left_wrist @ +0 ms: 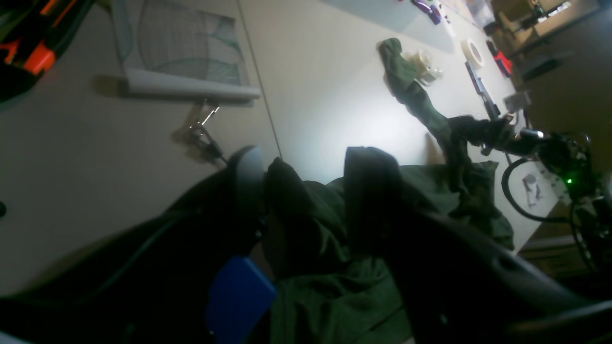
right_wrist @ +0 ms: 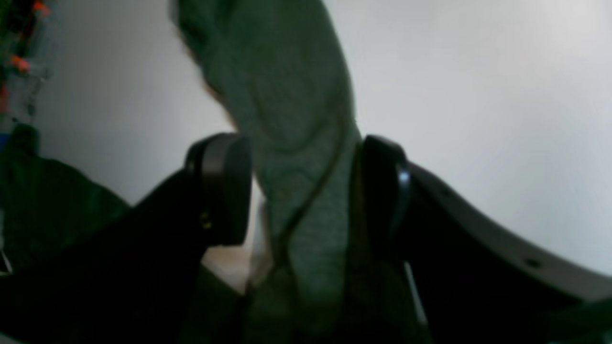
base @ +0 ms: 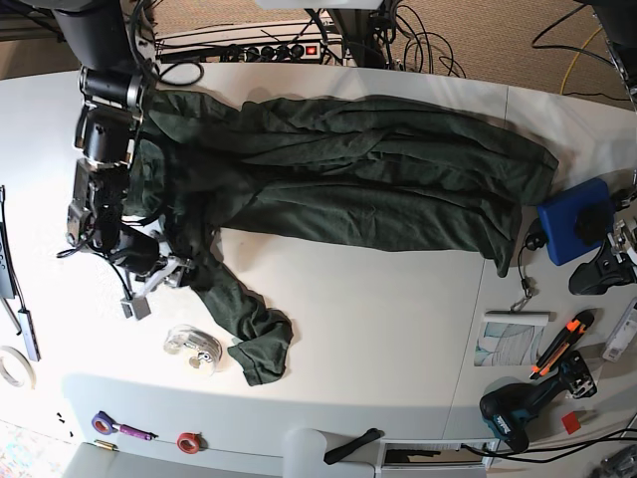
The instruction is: Layout the t-shirt on the table in an organized manner, then fold the t-shirt properly
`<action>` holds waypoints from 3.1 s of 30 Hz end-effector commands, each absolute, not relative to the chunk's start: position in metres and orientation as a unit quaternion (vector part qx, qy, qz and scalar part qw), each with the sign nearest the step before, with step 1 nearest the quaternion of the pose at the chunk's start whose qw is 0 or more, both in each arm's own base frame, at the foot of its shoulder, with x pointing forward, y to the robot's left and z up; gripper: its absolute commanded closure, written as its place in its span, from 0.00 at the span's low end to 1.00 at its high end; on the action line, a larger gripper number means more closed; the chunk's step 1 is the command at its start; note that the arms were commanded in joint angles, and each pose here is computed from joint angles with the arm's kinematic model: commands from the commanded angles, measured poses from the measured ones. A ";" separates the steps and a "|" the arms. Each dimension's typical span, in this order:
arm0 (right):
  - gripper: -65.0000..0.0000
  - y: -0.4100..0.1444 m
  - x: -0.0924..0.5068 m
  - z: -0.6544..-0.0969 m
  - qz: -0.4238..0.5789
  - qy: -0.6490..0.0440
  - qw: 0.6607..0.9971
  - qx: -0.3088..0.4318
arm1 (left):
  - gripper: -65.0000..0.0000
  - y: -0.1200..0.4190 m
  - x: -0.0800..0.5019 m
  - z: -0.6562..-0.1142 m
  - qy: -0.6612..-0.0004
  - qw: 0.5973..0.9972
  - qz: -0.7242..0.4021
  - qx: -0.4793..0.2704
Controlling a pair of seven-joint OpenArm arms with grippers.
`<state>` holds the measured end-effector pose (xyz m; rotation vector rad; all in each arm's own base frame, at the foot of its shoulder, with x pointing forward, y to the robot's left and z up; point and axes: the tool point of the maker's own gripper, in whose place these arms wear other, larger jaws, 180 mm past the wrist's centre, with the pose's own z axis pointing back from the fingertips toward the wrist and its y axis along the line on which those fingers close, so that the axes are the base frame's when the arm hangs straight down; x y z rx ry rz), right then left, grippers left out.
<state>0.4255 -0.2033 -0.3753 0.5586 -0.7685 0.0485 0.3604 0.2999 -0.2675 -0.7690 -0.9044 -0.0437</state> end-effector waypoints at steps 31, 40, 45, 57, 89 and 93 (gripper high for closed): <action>1.00 -0.218 0.342 -0.240 0.096 -0.500 0.818 0.267 | 0.56 0.309 0.364 -0.249 -0.450 0.818 -0.025 -0.357; 1.00 -0.171 0.279 -0.225 0.161 -0.509 0.801 0.270 | 0.56 0.309 0.364 -0.249 -0.451 0.818 -0.026 -0.357; 1.00 -0.127 0.274 -0.233 0.172 -0.496 0.788 0.321 | 0.56 0.309 0.364 -0.249 -0.451 0.818 -0.026 -0.357; 1.00 -0.020 0.250 -0.290 0.328 -0.374 0.809 0.315 | 0.56 0.309 0.364 -0.249 -0.451 0.818 -0.026 -0.357; 0.63 -0.198 0.309 -0.318 0.004 -0.474 0.854 0.215 | 0.56 0.217 0.395 -0.280 -0.470 0.766 0.009 -0.439; 0.63 -0.194 0.318 -0.336 -0.005 -0.456 0.856 0.245 | 0.56 0.215 0.399 -0.276 -0.473 0.764 0.005 -0.438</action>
